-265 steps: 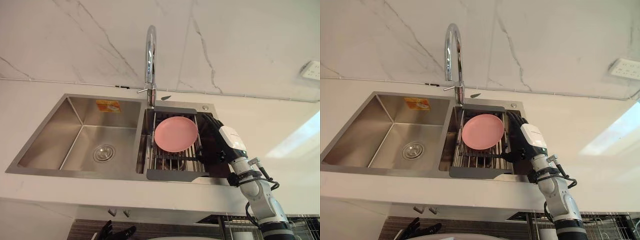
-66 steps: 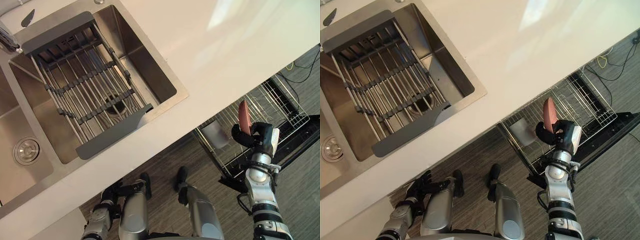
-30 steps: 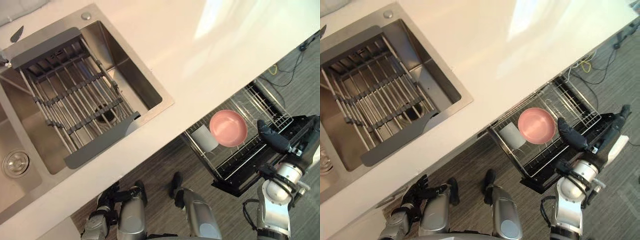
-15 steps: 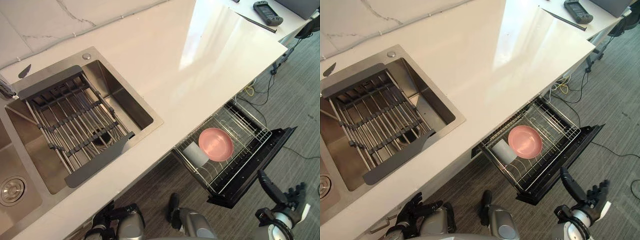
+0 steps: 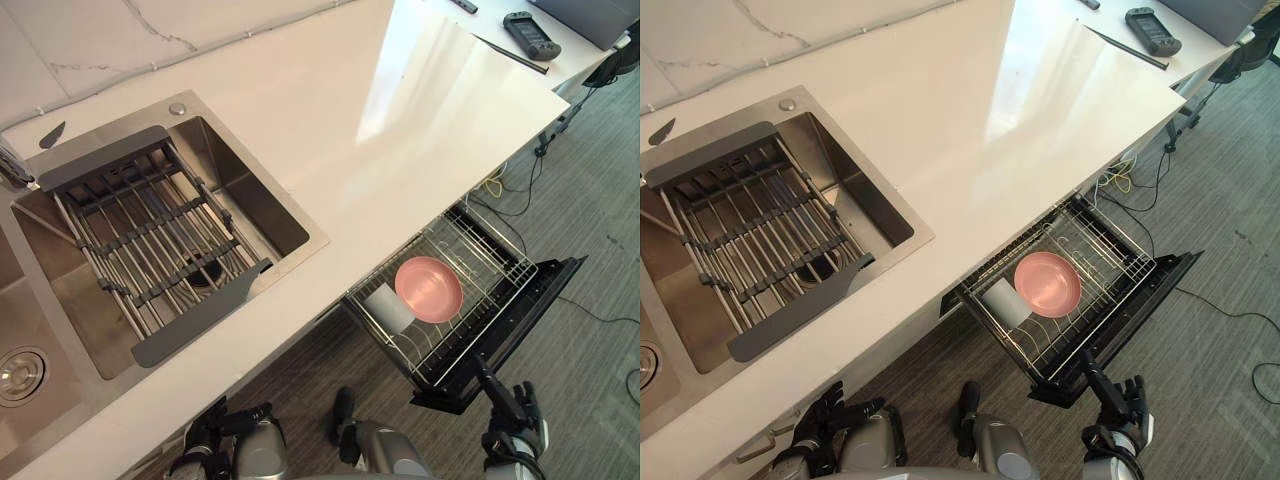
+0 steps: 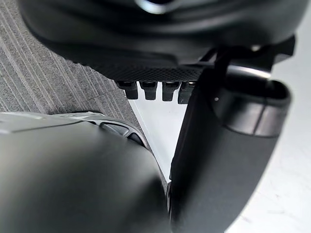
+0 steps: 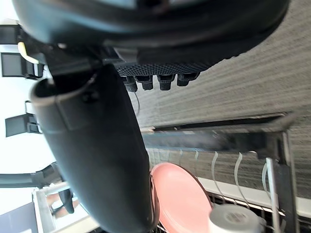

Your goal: Walk over to the sink, pick up the cup, carry it to the dishwasher, place the cup inside the dishwasher, then close the dishwasher door

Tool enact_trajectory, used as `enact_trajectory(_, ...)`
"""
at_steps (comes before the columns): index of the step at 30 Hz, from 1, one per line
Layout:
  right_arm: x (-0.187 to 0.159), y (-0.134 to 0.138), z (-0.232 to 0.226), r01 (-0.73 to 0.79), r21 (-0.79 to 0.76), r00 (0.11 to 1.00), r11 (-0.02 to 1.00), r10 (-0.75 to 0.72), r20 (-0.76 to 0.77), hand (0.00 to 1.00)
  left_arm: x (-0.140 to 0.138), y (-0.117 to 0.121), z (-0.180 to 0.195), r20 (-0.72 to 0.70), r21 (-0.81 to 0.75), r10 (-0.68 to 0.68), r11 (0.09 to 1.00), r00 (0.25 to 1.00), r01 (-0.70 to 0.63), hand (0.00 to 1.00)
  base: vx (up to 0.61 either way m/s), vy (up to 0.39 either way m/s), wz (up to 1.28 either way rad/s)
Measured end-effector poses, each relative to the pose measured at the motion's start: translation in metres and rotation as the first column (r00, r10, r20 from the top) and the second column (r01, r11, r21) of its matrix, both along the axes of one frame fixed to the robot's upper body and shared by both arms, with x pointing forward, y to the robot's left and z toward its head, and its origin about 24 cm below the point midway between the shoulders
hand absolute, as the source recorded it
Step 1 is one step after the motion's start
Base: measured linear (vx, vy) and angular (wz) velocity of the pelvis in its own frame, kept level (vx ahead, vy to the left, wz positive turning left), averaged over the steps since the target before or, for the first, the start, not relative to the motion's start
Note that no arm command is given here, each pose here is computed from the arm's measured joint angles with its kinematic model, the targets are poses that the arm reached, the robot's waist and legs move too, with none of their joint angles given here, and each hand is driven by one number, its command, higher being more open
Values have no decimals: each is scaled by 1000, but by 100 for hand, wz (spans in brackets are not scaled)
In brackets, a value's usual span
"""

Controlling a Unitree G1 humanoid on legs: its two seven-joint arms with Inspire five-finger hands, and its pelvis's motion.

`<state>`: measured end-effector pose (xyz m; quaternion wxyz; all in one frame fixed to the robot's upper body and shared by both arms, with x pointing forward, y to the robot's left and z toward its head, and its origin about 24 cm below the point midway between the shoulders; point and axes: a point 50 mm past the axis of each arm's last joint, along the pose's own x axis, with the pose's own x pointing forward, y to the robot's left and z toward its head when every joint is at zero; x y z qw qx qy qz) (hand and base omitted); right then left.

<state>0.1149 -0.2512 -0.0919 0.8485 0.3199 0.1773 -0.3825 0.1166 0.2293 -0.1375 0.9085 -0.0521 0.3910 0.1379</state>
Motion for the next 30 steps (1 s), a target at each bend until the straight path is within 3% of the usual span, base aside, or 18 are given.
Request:
enact_trajectory(10, 22, 9, 2, -44, 73, 992, 996, 35, 120, 100, 17, -1, 5, 30, -2, -3, 1000, 1000, 3, 100, 0, 1, 2)
enact_trajectory(20, 39, -4, 16, -94, 48, 973, 994, 82, 214, 100, 41, -10, 13, 103, -42, 5, 999, 995, -1, 100, 0, 2, 8)
enact_trajectory(30, 75, -8, 40, -258, -51, 919, 965, 261, 296, 100, 56, -29, 17, 148, -100, -47, 993, 988, 62, 100, -21, 1, 18)
